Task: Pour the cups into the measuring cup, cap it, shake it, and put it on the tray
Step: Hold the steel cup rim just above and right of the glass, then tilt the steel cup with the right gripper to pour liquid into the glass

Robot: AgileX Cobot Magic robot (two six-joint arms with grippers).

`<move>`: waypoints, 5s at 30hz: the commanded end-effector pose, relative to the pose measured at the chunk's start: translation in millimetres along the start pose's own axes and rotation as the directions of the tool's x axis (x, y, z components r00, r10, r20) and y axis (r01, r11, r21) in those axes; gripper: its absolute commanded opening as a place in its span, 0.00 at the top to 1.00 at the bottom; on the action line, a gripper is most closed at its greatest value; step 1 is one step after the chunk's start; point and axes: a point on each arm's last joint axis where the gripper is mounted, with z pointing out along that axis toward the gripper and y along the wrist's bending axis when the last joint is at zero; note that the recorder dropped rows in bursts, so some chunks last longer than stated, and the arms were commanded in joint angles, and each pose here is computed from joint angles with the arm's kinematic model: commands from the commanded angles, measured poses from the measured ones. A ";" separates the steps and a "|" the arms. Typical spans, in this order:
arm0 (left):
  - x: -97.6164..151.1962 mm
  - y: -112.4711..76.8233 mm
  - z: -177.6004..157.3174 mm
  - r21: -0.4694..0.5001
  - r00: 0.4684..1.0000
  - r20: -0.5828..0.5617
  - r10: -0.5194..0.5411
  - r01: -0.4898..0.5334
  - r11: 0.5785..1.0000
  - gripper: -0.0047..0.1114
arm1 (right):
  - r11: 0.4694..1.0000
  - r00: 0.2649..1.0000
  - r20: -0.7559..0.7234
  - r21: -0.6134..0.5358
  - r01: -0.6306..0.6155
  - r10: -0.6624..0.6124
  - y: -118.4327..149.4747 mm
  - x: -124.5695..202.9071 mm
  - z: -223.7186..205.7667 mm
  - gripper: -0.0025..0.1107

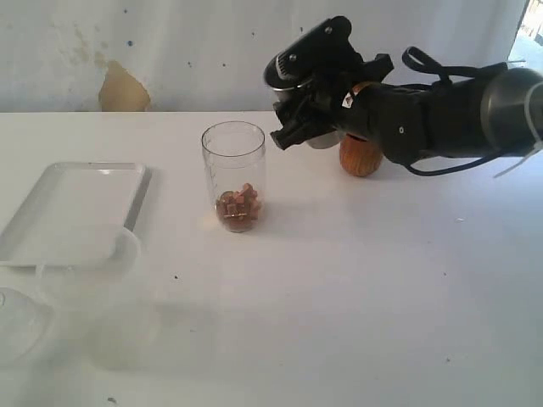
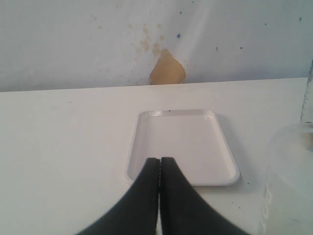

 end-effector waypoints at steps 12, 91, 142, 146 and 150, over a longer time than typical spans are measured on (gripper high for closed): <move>1.6 -0.1 0.2 0.002 1.000 -0.003 0.000 0.000 1.000 0.95 | 0.990 0.987 0.077 0.048 0.136 -0.139 -9.7 -19.0 -0.2 0.98; 1.6 -0.1 0.2 0.002 1.000 -0.003 0.000 0.000 1.000 0.95 | 0.964 0.959 0.101 0.015 0.265 -0.265 11.7 -13.7 10.0 0.98; 1.6 -0.1 0.2 0.002 1.000 -0.003 0.000 0.000 1.000 0.95 | 0.910 0.900 0.140 0.095 0.403 -0.413 7.2 -23.1 20.2 0.98; 1.6 -0.1 0.2 0.002 1.000 -0.003 0.000 0.000 1.000 0.95 | 0.911 0.902 0.128 0.082 0.405 -0.413 10.8 -15.0 26.1 0.98; 1.6 -0.1 0.2 0.002 1.000 -0.003 0.000 0.000 1.000 0.95 | 0.885 0.878 0.114 0.080 0.459 -0.466 14.0 -7.7 31.2 0.98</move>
